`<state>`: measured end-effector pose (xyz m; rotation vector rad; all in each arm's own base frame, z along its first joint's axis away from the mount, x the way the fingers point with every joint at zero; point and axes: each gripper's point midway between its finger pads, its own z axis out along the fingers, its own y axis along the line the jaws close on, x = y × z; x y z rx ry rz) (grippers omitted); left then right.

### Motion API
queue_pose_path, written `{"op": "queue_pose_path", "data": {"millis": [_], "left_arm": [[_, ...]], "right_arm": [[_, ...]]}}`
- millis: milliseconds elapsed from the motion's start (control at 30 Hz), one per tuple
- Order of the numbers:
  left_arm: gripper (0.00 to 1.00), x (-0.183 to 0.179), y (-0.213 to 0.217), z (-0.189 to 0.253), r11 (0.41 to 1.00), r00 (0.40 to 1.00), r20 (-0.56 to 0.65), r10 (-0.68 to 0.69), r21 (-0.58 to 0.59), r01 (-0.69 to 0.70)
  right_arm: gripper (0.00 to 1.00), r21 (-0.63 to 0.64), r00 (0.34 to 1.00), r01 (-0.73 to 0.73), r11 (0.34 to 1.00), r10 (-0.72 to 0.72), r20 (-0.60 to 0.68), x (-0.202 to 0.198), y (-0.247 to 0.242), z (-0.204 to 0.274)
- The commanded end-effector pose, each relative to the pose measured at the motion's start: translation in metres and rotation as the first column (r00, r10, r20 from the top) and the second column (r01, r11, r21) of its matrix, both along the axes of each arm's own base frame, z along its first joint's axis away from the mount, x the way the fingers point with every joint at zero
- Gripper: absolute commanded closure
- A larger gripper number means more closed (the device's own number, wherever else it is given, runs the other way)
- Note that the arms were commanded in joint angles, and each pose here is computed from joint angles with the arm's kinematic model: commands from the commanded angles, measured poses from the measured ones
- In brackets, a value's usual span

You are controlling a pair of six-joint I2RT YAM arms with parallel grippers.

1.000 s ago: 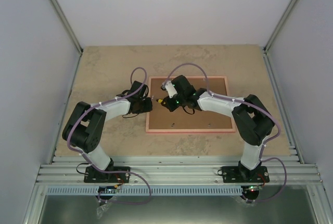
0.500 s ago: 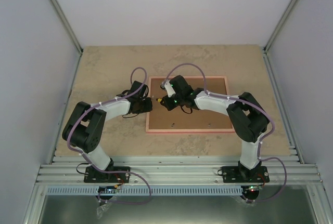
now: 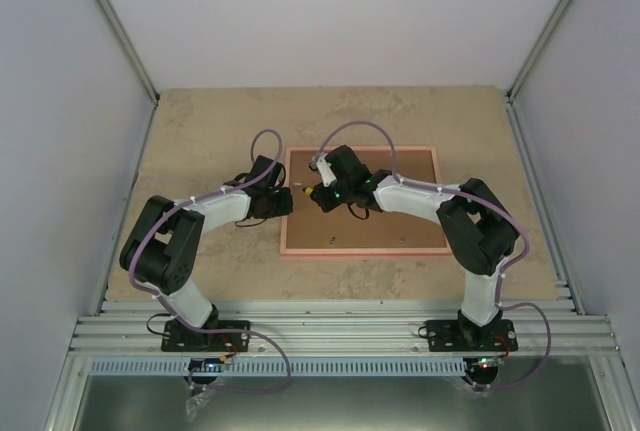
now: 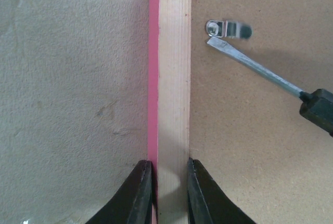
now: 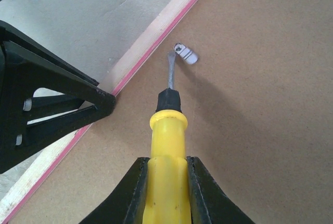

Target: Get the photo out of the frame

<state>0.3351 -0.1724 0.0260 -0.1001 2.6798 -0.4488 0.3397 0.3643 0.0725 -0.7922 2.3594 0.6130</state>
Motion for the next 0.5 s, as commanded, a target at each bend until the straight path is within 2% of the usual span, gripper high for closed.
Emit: {"op": "queue_pose_path", "data": {"millis": [0, 467], "left_arm": [[0.83, -0.009, -0.006, -0.001, 1.0, 0.999, -0.03, -0.015, -0.019, 0.015], [0.83, -0.009, -0.004, -0.001, 1.0, 0.999, -0.033, 0.004, -0.019, -0.005]], "right_arm": [[1.0, -0.023, 0.999, 0.041, 0.999, -0.041, 0.022, 0.002, -0.011, 0.007], [1.0, 0.039, 0.997, -0.017, 0.999, 0.014, 0.076, -0.007, -0.01, 0.035]]}}
